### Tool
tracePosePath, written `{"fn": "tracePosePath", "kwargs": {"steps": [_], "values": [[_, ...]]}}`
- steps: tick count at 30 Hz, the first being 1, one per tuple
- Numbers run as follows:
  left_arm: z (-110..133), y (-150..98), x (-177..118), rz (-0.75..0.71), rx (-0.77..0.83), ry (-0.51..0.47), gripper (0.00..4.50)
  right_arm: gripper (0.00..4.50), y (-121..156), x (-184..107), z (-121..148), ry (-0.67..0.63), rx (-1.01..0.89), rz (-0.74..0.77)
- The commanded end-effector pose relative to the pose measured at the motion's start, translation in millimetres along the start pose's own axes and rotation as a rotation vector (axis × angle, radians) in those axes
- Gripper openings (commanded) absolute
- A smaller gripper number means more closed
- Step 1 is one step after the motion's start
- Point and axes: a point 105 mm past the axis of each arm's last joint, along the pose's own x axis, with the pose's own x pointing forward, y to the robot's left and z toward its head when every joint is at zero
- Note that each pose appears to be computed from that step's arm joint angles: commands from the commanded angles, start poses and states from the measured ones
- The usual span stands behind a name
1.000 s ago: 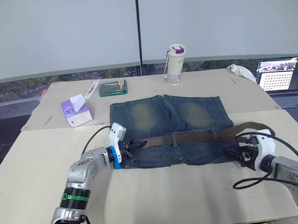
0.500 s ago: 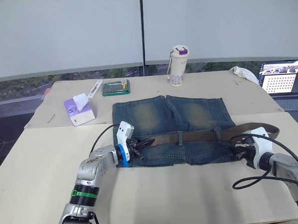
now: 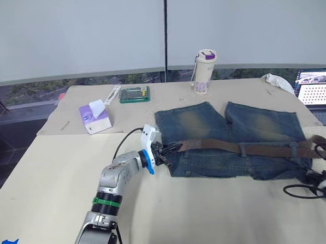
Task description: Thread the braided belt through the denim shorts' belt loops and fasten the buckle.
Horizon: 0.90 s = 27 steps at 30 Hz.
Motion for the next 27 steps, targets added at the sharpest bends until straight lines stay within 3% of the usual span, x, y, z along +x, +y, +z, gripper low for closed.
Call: {"fn": "tracePosePath", "kwargs": {"steps": [1, 4, 7, 9, 13, 18, 19, 22, 24, 27], "values": [[8.3, 1.1, -3.9, -0.005, 0.029, -0.007, 0.0, 0.01, -27.7, -14.5, 11.7, -0.021, -0.024, -0.085], [8.1, 5.0, -6.6, 0.005, 0.032, 0.001, 0.0, 0.01, -44.4, -18.9, 22.9, -0.046, -0.113, -0.127], [8.0, 4.9, -5.8, 0.006, 0.033, 0.002, 0.0, 0.01, -42.3, -17.7, 38.8, -0.1, -0.197, -0.099], [8.6, 4.0, -4.5, 0.002, 0.031, -0.002, 0.0, 0.94, -30.4, -18.5, 50.3, -0.147, -0.201, -0.017], [9.1, -2.4, -1.7, -0.022, 0.011, -0.014, 0.0, 2.23, -18.2, -29.5, 74.3, -0.194, -0.294, 0.074], [9.4, -9.1, -3.6, -0.042, 0.003, -0.017, 0.0, 3.93, 2.5, -59.7, 84.7, -0.107, -0.359, 0.289], [10.9, -9.7, -4.2, -0.045, -0.003, -0.023, 0.0, 4.32, 9.8, -65.8, 89.3, -0.103, -0.361, 0.33], [17.8, -14.2, -5.7, -0.071, -0.048, -0.055, 0.0, 4.42, 66.5, -87.7, 99.7, -0.13, -0.301, 0.607], [25.6, -19.0, -6.4, -0.104, -0.12, -0.097, 0.0, 4.42, 114.5, -98.8, 83.1, -0.102, -0.281, 0.825], [34.8, -21.3, -7.3, -0.125, -0.175, -0.129, 0.0, 4.42, 157.9, -107.4, 54.0, -0.026, -0.252, 0.989]]}}
